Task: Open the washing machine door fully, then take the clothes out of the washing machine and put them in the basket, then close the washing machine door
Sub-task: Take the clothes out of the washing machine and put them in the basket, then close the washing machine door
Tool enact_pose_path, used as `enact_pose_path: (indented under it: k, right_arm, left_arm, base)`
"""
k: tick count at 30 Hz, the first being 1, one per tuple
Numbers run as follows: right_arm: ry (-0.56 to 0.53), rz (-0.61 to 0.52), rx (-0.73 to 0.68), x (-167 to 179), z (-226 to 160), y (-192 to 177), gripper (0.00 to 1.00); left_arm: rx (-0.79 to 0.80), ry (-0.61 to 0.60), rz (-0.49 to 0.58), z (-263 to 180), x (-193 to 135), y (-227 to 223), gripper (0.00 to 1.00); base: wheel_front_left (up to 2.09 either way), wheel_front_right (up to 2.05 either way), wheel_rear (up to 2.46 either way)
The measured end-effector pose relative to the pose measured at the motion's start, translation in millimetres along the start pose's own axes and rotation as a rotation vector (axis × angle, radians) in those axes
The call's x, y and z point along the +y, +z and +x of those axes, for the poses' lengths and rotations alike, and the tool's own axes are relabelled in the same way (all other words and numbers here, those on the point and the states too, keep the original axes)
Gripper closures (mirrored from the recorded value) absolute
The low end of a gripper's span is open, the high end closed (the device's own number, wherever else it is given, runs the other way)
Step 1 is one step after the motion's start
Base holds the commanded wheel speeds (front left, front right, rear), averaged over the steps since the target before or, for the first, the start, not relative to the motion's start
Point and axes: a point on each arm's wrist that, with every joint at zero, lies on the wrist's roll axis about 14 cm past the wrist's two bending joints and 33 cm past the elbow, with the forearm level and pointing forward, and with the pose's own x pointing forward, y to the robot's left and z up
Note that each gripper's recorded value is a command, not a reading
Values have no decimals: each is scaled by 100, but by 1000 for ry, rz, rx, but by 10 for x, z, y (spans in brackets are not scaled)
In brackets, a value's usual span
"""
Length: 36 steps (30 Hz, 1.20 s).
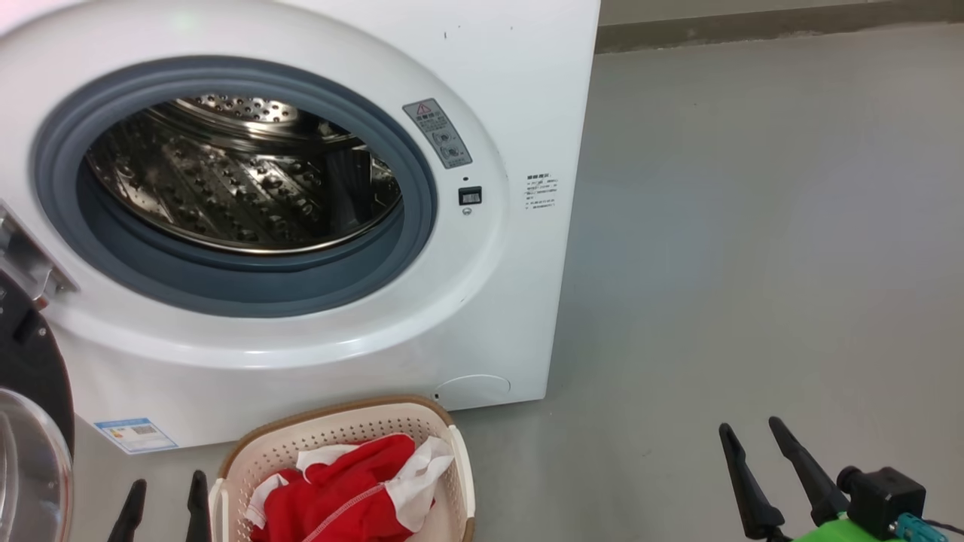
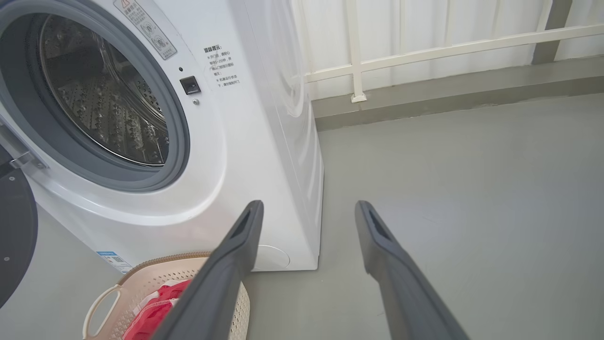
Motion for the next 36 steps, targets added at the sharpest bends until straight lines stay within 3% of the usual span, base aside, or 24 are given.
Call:
enact_pose_path:
  k: [36]
  right_arm:
    - [-12,1,18,-46,-72,-55,0]
  left_arm:
    - [-10,5,0,-114,-25,22,0]
  base:
    - [-15,15,0]
